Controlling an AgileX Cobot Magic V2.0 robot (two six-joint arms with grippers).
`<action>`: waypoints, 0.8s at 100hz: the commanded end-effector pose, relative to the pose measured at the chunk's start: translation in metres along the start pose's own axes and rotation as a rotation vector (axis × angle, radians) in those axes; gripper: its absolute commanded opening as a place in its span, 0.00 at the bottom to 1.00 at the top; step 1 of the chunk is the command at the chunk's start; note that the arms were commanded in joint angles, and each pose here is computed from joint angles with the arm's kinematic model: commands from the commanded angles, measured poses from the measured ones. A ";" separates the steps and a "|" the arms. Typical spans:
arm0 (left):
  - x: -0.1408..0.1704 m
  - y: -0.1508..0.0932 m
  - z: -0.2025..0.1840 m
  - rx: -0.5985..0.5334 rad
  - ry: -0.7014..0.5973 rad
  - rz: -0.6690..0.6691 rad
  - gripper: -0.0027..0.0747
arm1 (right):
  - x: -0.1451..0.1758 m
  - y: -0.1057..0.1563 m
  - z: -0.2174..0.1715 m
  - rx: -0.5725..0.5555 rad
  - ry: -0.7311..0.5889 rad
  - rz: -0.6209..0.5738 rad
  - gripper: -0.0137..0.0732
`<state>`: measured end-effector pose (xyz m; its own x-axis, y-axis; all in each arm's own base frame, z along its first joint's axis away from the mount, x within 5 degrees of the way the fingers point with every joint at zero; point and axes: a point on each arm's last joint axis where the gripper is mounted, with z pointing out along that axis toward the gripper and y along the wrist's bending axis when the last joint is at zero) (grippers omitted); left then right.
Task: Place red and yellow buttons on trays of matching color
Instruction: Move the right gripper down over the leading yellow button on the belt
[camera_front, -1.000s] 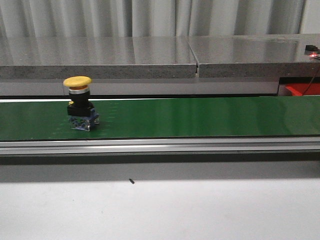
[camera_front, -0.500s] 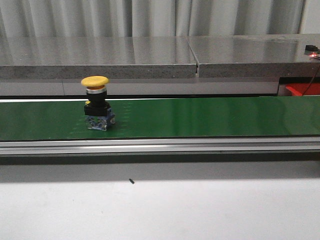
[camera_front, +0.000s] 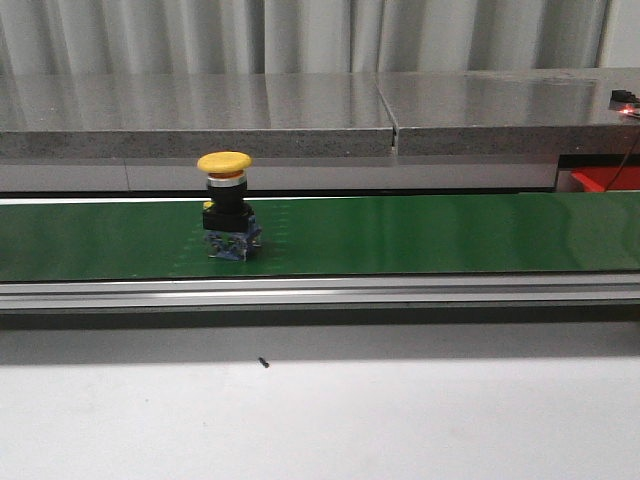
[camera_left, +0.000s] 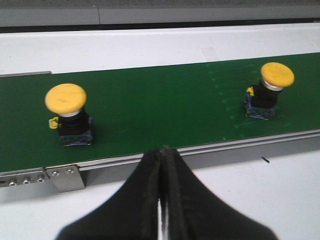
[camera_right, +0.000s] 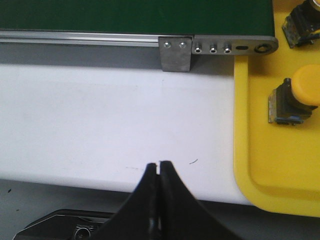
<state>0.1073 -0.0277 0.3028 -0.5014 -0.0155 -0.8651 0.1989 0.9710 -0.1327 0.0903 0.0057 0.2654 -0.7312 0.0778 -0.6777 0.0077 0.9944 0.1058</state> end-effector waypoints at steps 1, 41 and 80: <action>-0.009 0.002 -0.011 -0.013 -0.137 -0.038 0.01 | -0.012 0.001 -0.007 -0.001 -0.079 -0.012 0.05; 0.012 0.012 -0.031 -0.122 -0.219 -0.073 0.01 | -0.012 0.001 -0.007 -0.001 -0.079 -0.012 0.05; 0.012 0.012 -0.031 -0.122 -0.219 -0.073 0.01 | -0.012 0.001 -0.007 -0.001 -0.079 -0.012 0.05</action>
<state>0.0754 -0.0093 0.2915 -0.3957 -0.0998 -0.9130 0.0576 0.9894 -0.1331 0.0903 0.0057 0.2654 -0.7312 0.0778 -0.6777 0.0077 0.9944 0.1058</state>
